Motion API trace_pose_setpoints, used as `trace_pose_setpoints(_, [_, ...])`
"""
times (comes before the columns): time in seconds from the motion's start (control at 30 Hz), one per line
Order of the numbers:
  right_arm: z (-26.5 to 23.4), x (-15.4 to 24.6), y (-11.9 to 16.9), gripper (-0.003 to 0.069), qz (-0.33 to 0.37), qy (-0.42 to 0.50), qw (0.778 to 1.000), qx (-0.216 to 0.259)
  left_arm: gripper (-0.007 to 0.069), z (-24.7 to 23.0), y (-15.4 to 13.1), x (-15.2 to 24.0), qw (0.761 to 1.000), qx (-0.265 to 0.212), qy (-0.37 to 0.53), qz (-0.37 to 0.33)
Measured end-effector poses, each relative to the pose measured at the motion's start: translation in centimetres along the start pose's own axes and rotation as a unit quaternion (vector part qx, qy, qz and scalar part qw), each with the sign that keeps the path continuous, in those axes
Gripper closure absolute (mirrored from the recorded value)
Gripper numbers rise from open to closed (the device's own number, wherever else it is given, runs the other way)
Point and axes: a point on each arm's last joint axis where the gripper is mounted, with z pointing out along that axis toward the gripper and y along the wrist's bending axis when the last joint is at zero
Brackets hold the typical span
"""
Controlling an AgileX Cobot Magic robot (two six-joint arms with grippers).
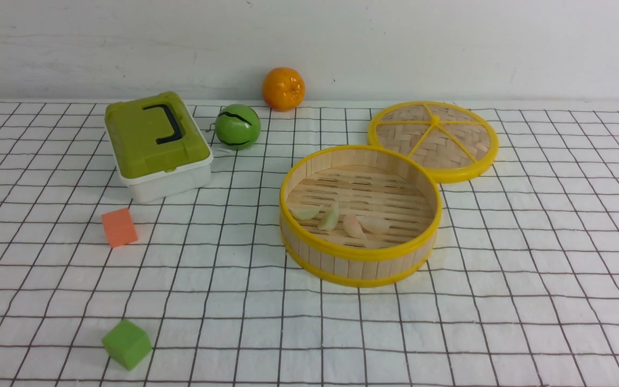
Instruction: Put the dumplings into the steamer on the table with the white tablecloth.
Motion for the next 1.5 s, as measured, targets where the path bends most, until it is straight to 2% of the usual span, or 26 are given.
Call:
trace_pose_setpoints(0.53, [0.0, 0.0, 0.0, 0.0617, -0.001, 0.0, 1.0, 0.0, 0.0548, 0.1, 0.0, 0.2, 1.0, 0.0, 0.002, 0.001])
trace_pose_setpoints(0.67, [0.0, 0.0, 0.0, 0.0609, -0.001, 0.0, 1.0, 0.0, 0.0542, 0.7, -0.2, 1.7, 1.0, 0.002, -0.005, 0.012])
trace_pose_setpoints(0.8, [0.0, 0.0, 0.0, 0.0606, -0.001, 0.0, 1.0, 0.0, 0.0539, 0.8, 0.0, 3.2, 0.999, -0.018, -0.028, 0.007])
trace_pose_setpoints(0.9, [0.0, 0.0, 0.0, 0.0603, -0.001, 0.0, 1.0, 0.0, 0.0539, 1.0, -0.1, 3.3, 0.996, -0.038, -0.081, -0.002])
trace_pose_setpoints(0.93, [0.0, 0.0, 0.0, 0.0601, -0.001, 0.0, 1.0, 0.0, 0.0539, 1.2, -0.1, 3.1, 0.991, -0.059, -0.118, 0.005])
trace_pose_setpoints(1.0, [0.0, 0.0, 0.0, 0.06, 0.0, 0.0, 1.0, 0.0, 0.0539, 1.3, -0.1, 3.0, 0.988, -0.071, -0.138, 0.007])
trace_pose_setpoints(1.13, [0.0, 0.0, 0.0, 0.0595, 0.0, 0.0, 1.0, -0.001, 0.0539, 2.2, -0.1, 3.6, 0.975, -0.106, -0.193, -0.023])
trace_pose_setpoints(1.27, [0.0, 0.0, 0.0, 0.0588, 0.0, 0.0, 1.0, -0.001, 0.0539, 3.1, -0.2, 4.9, 0.976, -0.1, -0.175, -0.08])
trace_pose_setpoints(1.37, [0.0, 0.0, 0.0, 0.0585, 0.0, 0.0, 1.0, -0.001, 0.0539, 3.5, -0.3, 6.0, 0.982, -0.089, -0.121, -0.113])
trace_pose_setpoints(1.5, [0.0, 0.0, 0.0, 0.0578, 0.0, 0.001, 1.0, -0.001, 0.0539, 3.7, -0.7, 6.7, 0.987, -0.075, -0.084, -0.115])
